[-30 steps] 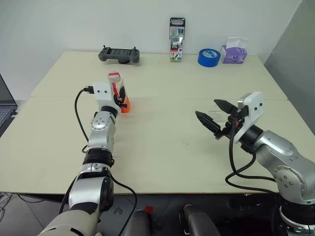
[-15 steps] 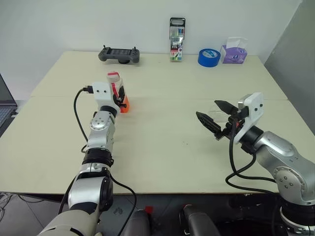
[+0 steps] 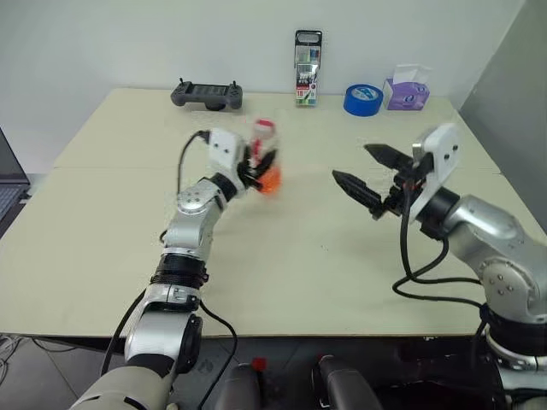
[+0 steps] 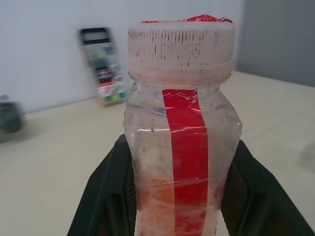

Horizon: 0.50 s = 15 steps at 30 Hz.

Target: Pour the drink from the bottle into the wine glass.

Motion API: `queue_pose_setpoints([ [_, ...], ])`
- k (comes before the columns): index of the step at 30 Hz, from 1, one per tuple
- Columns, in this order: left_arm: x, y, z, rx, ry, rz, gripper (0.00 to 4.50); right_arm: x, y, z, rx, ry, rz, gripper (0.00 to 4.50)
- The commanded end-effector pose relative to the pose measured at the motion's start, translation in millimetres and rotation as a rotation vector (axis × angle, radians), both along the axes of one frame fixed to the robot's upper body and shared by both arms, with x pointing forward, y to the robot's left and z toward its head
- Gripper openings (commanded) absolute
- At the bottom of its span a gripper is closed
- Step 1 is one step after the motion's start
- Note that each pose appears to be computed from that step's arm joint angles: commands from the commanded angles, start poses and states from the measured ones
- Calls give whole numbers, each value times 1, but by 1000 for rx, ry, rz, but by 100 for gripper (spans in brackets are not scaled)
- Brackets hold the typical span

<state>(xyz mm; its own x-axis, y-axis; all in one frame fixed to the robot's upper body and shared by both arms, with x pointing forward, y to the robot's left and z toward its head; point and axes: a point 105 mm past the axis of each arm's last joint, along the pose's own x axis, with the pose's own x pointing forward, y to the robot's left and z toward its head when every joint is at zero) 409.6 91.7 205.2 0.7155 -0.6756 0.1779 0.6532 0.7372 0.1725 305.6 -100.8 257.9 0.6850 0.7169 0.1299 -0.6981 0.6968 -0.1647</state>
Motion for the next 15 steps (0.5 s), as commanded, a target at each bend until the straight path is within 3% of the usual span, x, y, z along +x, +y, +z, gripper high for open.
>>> queue_pose_setpoints([
  [1, -27, -26, 19, 9, -34, -226, 177, 2, 3, 9, -3, -24, 36, 450],
  [15, -60, -48, 11, 51, 54, -490, 177, 16, 20, 4, -1, -24, 45, 450],
])
